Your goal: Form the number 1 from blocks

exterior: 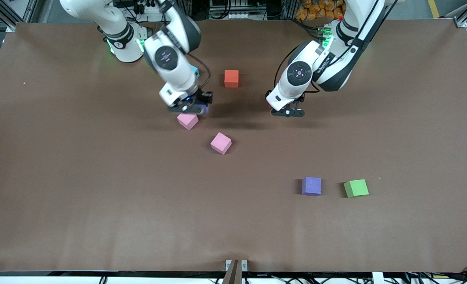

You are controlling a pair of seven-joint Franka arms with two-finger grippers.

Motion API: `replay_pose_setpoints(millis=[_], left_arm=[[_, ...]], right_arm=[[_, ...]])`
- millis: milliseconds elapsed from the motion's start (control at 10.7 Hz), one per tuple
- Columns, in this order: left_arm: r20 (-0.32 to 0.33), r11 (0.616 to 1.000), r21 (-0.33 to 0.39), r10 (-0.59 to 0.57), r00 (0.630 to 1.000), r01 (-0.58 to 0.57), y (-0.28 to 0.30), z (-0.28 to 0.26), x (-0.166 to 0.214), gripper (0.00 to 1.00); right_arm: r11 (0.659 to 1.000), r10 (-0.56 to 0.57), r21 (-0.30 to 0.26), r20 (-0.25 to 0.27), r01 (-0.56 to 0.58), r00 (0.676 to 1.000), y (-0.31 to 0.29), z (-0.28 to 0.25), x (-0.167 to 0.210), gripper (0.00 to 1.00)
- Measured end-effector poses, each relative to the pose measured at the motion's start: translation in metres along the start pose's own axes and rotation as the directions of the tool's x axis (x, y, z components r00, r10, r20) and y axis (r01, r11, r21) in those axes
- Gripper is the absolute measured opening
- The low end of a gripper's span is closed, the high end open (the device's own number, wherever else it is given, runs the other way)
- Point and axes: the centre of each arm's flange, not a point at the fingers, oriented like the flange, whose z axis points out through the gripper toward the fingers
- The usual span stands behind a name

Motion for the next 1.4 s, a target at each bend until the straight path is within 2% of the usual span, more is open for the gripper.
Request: replay_pose_setpoints(millis=[187,468,749,1030,1311,1404], left_arm=[[0.005,1.0,-0.004,-0.019,1.0,0.019,0.003,0.011,-0.003,1.0],[0.022,1.0,-0.005,-0.018,1.0,0.018,0.005,0.026,-0.005,1.0],[0.028,1.0,-0.012,-0.019,0.999,0.02,0.009,0.037,-0.006,1.0],[0.037,1.0,-0.016,-0.025,0.999,0.026,0.011,0.053,-0.011,1.0],[0.04,0.999,-0.022,-0.025,0.999,0.026,0.011,0.062,-0.012,0.96],[0.038,0.999,-0.025,-0.022,0.999,0.023,0.013,0.064,-0.013,0.82]], right_arm=[[1.0,-0.007,0.012,-0.01,0.007,1.0,-0.019,0.011,-0.026,0.56],[0.999,0.006,0.033,-0.046,-0.005,0.999,-0.028,0.053,-0.03,0.56],[0.999,-0.019,0.025,-0.039,0.02,0.999,-0.047,0.077,-0.039,0.56],[0.998,-0.063,0.015,-0.008,0.063,0.998,-0.061,0.092,-0.067,0.56],[0.997,-0.077,0.001,0.004,0.077,0.997,-0.063,0.103,-0.075,0.56],[0.997,-0.081,0.002,0.004,0.081,0.997,-0.064,0.103,-0.076,0.57]])
